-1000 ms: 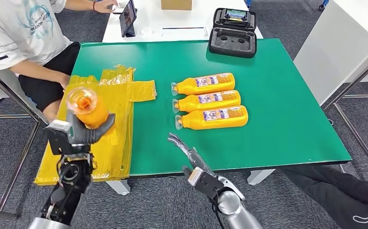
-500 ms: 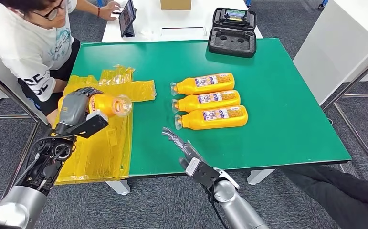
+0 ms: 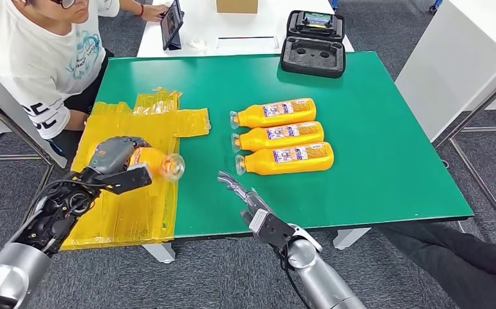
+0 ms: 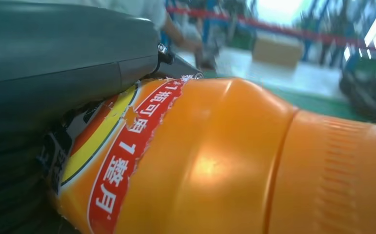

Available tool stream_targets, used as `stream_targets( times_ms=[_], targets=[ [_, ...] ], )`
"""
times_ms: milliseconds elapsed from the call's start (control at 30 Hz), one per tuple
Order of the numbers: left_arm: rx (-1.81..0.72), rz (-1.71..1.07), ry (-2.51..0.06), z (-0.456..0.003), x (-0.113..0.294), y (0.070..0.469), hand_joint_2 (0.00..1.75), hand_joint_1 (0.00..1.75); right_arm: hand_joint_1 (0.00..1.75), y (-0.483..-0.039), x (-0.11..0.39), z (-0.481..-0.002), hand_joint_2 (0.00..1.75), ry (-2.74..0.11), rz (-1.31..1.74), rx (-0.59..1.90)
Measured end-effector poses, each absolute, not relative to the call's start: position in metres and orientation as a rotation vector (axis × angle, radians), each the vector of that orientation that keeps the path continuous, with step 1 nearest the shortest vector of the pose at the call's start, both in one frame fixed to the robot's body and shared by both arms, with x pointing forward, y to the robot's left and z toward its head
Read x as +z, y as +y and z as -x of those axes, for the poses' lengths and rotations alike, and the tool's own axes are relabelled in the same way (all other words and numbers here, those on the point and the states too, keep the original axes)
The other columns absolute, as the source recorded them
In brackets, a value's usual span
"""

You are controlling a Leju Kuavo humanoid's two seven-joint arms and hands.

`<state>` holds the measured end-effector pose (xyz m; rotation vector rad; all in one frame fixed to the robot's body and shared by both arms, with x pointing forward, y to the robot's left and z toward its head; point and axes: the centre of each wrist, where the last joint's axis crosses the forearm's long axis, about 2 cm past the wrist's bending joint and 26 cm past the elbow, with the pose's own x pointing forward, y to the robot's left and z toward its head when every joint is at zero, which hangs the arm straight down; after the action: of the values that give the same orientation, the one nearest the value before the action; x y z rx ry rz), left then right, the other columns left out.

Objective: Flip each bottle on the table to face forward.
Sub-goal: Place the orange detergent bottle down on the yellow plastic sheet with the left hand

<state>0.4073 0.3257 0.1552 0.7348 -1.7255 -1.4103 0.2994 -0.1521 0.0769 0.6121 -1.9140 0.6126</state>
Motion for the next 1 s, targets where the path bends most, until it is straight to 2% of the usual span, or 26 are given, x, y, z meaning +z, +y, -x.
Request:
stream_targets(
  times_ms=[400, 733, 1000],
  targets=[
    [-1.613, -0.519, -1.437, -0.433, 0.169, 0.345, 1.75, 1.74, 0.0, -0.157, 0.071, -0.296, 0.0, -1.895, -0.589, 0.644],
    [-1.583, -0.755, -1.275, -0.439, 0.164, 0.358, 1.75, 1.75, 0.0, -0.158, 0.067, -0.288, 0.0, -1.885, -0.587, 0.643],
    [-1.553, -0.909, -1.184, -0.434, 0.15, 0.354, 1.75, 1.75, 0.0, -0.158, 0.066, -0.287, 0.0, -1.873, -0.582, 0.656]
  ],
)
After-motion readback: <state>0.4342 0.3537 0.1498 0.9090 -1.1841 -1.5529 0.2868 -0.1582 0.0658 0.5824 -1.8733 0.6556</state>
